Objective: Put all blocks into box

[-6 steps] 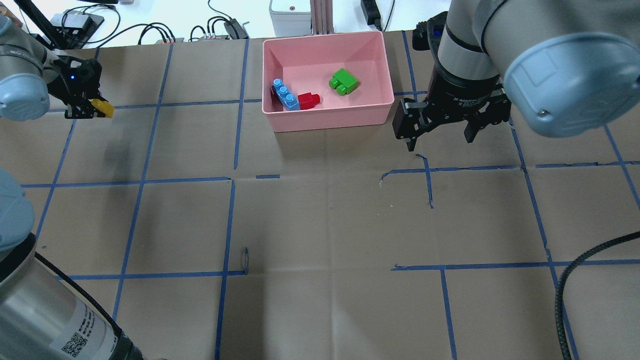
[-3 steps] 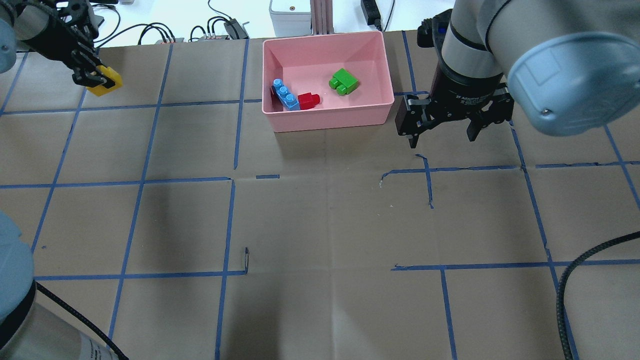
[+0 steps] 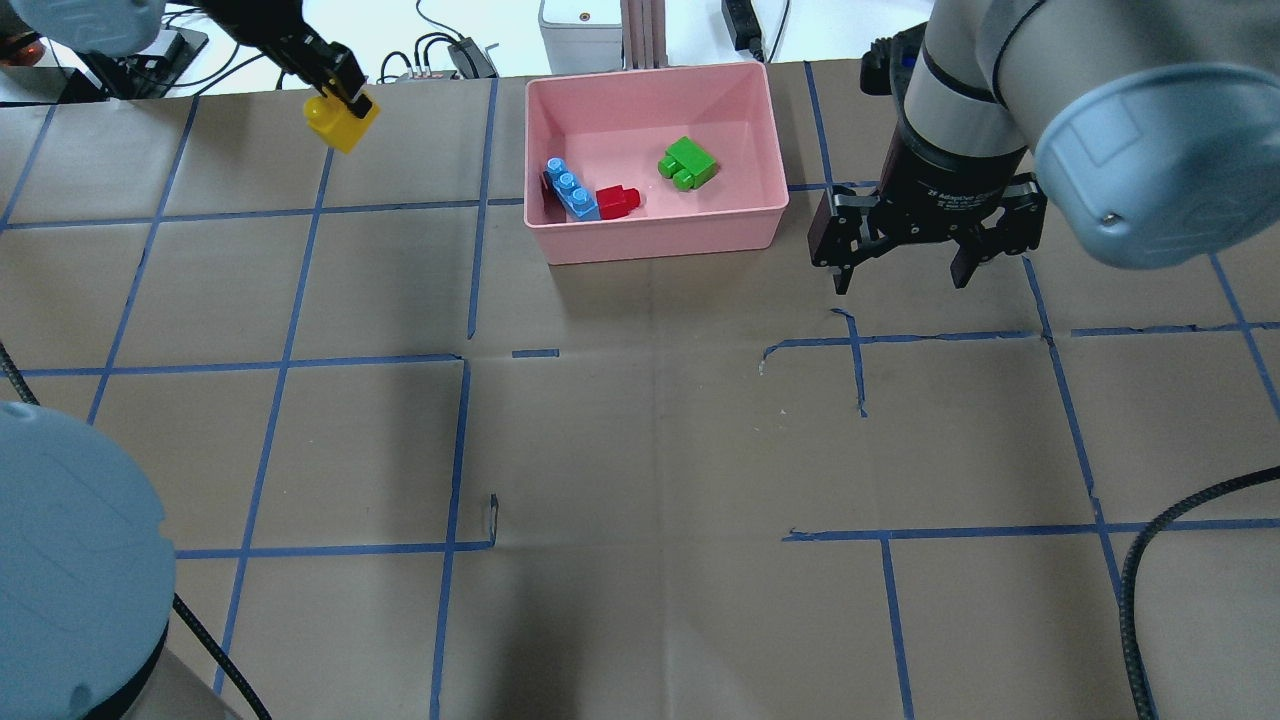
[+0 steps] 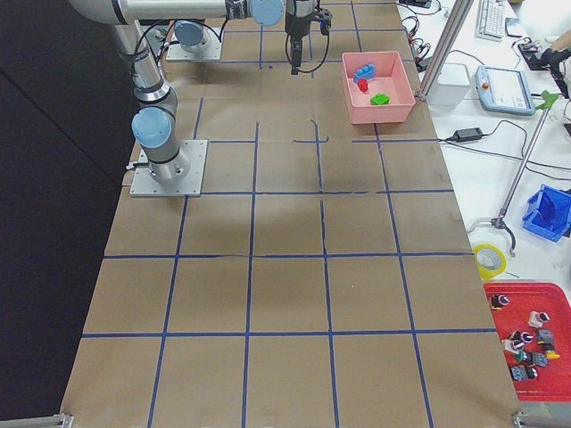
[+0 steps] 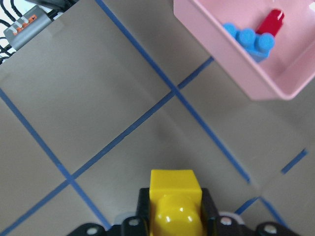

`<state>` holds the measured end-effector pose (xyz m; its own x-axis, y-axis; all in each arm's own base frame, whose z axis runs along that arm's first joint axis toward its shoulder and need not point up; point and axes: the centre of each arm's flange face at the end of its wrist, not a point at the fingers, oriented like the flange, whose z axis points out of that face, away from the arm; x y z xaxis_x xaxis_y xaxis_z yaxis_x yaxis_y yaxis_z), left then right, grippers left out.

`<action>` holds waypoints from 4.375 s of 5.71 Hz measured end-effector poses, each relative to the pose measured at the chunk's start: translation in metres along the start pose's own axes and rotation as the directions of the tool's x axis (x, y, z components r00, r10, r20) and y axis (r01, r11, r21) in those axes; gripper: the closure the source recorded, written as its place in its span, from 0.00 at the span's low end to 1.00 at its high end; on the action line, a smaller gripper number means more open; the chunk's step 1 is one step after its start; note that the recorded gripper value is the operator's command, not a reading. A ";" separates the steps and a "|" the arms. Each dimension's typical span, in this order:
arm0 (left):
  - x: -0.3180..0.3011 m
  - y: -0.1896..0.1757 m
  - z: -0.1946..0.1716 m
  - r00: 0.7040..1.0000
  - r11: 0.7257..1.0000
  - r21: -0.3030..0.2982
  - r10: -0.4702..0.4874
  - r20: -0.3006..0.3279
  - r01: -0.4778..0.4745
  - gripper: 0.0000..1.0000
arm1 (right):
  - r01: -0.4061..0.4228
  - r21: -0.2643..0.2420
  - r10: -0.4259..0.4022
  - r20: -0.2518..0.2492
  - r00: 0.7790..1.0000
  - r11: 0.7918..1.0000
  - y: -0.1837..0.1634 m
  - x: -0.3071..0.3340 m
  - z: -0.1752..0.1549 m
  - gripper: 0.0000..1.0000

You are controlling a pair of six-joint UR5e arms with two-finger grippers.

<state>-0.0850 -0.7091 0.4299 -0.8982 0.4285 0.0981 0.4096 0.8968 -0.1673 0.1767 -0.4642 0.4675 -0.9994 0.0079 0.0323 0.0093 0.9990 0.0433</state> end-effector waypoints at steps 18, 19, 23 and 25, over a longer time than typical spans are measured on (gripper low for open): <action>0.123 0.149 -0.077 0.912 0.915 -0.079 -0.381 0.151 0.396 0.00 | -0.013 0.024 0.013 0.014 1.000 1.000 -0.002 0.010 -0.005 0.00; 0.124 0.149 -0.077 0.913 0.916 -0.079 -0.380 0.152 0.394 0.00 | -0.012 0.023 0.012 0.014 1.000 1.000 -0.002 0.010 -0.005 0.00; 0.125 0.150 -0.076 0.914 0.917 -0.078 -0.378 0.150 0.392 0.00 | -0.012 0.020 0.012 0.015 1.000 1.000 -0.002 0.011 -0.004 0.00; 0.126 0.152 -0.073 0.914 0.916 -0.083 -0.377 0.151 0.392 0.00 | -0.012 0.022 0.011 0.017 1.000 1.000 -0.003 0.010 -0.004 0.00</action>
<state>-0.1238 -0.5108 0.4887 -0.9993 0.0367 0.0041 0.0365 0.9988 -0.0337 0.1664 -0.4669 0.4716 -0.9997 0.0199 0.0160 0.0203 0.9996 0.0213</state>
